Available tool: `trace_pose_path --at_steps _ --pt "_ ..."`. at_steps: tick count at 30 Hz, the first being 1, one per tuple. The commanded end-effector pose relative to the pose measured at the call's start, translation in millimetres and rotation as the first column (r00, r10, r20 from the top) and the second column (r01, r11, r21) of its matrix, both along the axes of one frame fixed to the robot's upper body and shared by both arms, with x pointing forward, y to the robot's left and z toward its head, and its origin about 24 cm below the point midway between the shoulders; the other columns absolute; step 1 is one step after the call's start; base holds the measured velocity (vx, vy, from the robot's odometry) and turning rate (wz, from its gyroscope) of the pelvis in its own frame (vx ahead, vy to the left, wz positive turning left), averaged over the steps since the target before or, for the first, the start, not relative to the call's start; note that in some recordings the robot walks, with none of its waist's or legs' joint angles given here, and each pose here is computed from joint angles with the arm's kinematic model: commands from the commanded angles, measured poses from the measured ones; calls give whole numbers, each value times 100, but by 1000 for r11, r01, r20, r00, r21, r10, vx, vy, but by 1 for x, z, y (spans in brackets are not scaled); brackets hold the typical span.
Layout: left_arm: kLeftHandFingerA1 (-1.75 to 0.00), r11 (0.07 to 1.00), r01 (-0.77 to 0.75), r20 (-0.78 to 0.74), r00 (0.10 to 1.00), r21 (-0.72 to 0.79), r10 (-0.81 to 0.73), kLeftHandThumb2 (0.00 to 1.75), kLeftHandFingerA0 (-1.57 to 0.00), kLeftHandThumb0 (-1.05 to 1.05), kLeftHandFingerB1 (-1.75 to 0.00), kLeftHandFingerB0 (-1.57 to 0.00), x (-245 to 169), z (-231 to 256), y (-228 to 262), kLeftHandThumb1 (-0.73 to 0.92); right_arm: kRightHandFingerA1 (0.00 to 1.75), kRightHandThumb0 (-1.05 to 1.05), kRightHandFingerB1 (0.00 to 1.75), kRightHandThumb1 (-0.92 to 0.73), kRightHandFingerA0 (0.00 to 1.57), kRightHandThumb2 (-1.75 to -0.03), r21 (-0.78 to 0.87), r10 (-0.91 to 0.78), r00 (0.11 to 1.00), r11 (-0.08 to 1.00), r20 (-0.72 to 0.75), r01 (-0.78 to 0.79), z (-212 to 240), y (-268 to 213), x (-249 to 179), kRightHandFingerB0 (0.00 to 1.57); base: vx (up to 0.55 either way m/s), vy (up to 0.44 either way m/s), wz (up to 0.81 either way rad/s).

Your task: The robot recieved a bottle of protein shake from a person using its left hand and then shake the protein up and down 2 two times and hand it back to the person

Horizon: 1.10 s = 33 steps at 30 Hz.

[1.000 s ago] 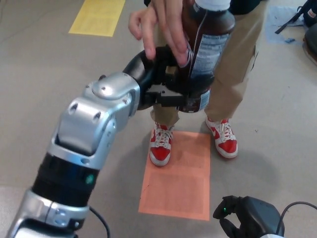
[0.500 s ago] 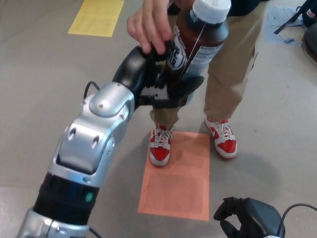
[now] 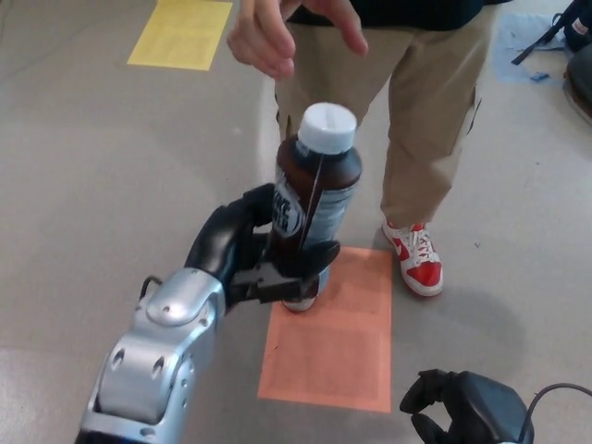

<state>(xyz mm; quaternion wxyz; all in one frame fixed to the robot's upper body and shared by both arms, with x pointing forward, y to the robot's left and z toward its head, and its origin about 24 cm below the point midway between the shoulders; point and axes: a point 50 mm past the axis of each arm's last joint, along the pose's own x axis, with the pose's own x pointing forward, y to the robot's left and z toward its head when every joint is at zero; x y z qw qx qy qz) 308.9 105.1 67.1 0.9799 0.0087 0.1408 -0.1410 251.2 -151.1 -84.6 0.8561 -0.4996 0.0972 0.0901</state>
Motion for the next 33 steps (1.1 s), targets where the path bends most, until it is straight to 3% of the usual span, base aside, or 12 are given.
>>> trace_pose_path --at_steps 1,3,4,5,6,13,15,20,22,24,28,33 --pt "-168 998 -23 -30 999 -53 21 73 -100 -15 -113 -71 0 -9 9 78 93 -50 63 -57 101 -93 12 -24 1000 1000 8 23 2 -5 2 90 0 0 0" --pt "-171 997 -36 -65 997 -72 31 70 -97 -12 -114 -70 -2 -15 12 80 89 -50 62 -58 101 -94 22 -27 1000 999 2 27 2 -5 2 89 0 0 0" --pt "-136 996 -42 -84 996 -79 35 100 -119 -23 -99 -73 -3 -19 14 63 97 -50 72 -50 102 -107 23 -28 1000 999 3 28 2 -5 2 83 0 0 0" --pt "-136 996 -44 -89 995 -81 37 100 -119 -23 -99 -73 -3 -21 14 63 97 -50 72 -50 102 -107 23 -28 1000 999 3 28 2 -5 2 83 0 0 0" --pt "-169 996 -46 -99 994 -82 37 73 -93 -17 -111 -67 -3 -23 15 80 95 -49 61 -57 107 -96 23 -28 1000 999 4 28 2 -5 2 90 0 0 0" --pt "-162 997 -47 -127 991 -54 40 87 -87 -13 -114 -72 -7 -29 15 72 85 -50 60 -59 102 -97 13 -28 1000 1000 11 28 2 -7 2 90 0 0 0" --pt "-155 990 -53 13 998 -128 55 75 -94 -20 -119 -76 14 26 13 80 98 -52 70 -53 103 -108 16 -28 1000 999 1 28 2 -6 3 82 0 0 0" --pt "-144 966 -10 246 966 -257 75 82 -100 -10 -110 -81 34 118 10 75 86 -51 61 -60 105 -100 29 -25 1000 999 1 25 3 -1 5 90 0 0 1" --pt "-157 990 6 164 986 -143 18 77 -90 -12 -116 -74 25 76 1 79 90 -51 62 -59 104 -100 34 -33 999 999 10 33 5 -1 8 91 0 0 0" --pt "-156 997 69 -83 994 22 -67 76 -90 -15 -108 -76 -6 -19 3 74 91 -49 62 -60 98 -96 35 -36 999 999 3 35 4 0 7 89 0 0 0" --pt "-158 988 103 -246 967 118 -71 86 -85 -17 -116 -73 -31 -69 5 72 90 -50 62 -59 101 -91 35 -48 998 998 30 47 8 -4 10 90 0 0 0" --pt "-159 997 13 135 991 -82 -1 74 -89 -17 -112 -70 33 71 8 82 95 -50 63 -58 98 -94 27 -30 999 999 28 30 9 -7 11 87 0 0 3"
